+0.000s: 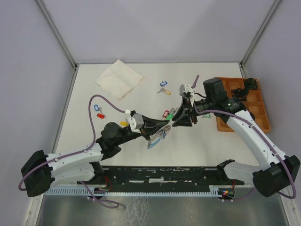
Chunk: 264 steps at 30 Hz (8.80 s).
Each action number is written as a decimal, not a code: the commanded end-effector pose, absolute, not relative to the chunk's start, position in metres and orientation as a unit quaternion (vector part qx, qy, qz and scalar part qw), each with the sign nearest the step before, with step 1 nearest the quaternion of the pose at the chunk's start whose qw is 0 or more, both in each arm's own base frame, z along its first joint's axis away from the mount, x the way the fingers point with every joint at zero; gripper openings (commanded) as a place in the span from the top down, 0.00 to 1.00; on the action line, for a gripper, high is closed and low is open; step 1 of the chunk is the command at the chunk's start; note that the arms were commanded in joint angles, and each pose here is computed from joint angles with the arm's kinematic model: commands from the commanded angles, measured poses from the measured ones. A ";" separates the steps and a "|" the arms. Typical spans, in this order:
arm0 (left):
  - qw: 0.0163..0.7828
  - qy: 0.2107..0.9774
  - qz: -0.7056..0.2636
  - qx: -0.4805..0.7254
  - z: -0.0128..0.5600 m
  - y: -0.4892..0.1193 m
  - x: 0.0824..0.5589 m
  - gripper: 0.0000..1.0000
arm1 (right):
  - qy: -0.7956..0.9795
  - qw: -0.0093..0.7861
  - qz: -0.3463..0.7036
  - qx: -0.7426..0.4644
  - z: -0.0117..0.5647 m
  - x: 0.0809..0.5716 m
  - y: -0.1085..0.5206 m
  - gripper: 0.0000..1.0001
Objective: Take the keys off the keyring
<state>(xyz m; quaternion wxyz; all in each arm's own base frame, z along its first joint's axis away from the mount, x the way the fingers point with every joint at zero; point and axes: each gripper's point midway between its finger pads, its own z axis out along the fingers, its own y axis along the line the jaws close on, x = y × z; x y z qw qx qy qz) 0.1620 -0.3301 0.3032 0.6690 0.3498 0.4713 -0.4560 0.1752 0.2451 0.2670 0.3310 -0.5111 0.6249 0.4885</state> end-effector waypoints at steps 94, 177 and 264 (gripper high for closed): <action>0.632 0.355 -0.479 0.495 0.330 -0.339 0.133 0.97 | 0.448 0.291 0.637 -0.556 0.276 0.142 0.264 0.99; 0.783 0.386 -0.386 0.299 0.356 -0.286 0.201 0.97 | 0.628 0.311 0.659 -0.271 0.336 0.225 0.304 1.00; 0.730 0.465 -0.449 0.222 0.407 -0.301 0.269 0.97 | 0.623 0.382 0.682 0.021 0.306 0.286 0.260 0.73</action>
